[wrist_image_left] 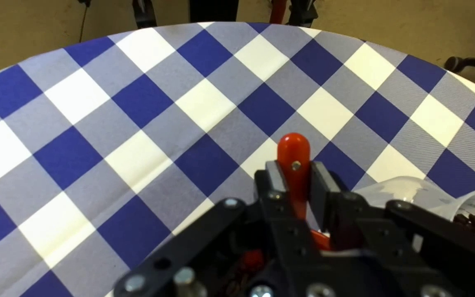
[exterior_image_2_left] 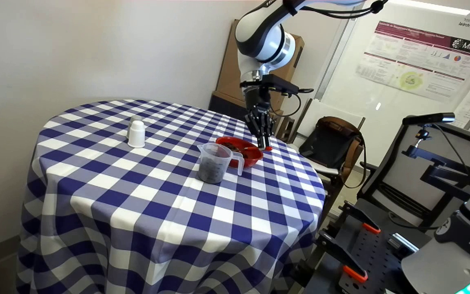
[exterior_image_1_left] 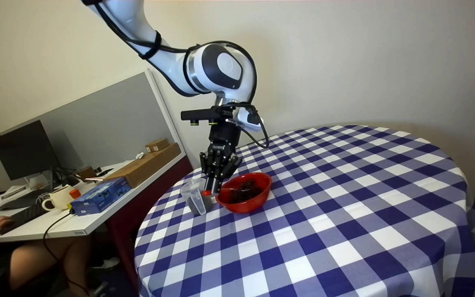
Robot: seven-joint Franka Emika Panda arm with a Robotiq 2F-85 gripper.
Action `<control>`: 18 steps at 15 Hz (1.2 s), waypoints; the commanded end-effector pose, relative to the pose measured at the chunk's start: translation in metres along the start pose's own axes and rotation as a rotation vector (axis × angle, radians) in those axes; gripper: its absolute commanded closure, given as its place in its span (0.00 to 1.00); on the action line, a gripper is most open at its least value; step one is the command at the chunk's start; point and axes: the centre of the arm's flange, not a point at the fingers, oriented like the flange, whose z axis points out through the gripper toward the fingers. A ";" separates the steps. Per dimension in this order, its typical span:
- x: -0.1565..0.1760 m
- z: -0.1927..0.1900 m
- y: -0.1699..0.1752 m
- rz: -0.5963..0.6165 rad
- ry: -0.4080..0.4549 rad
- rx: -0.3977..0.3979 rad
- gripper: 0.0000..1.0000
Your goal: Place some of the contents in the red bowl into the clear jug using the spoon
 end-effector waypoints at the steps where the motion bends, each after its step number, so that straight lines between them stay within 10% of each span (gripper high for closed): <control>1: -0.019 0.005 0.006 -0.017 0.022 0.032 0.95; 18: -0.055 -0.005 -0.007 -0.056 0.079 0.018 0.95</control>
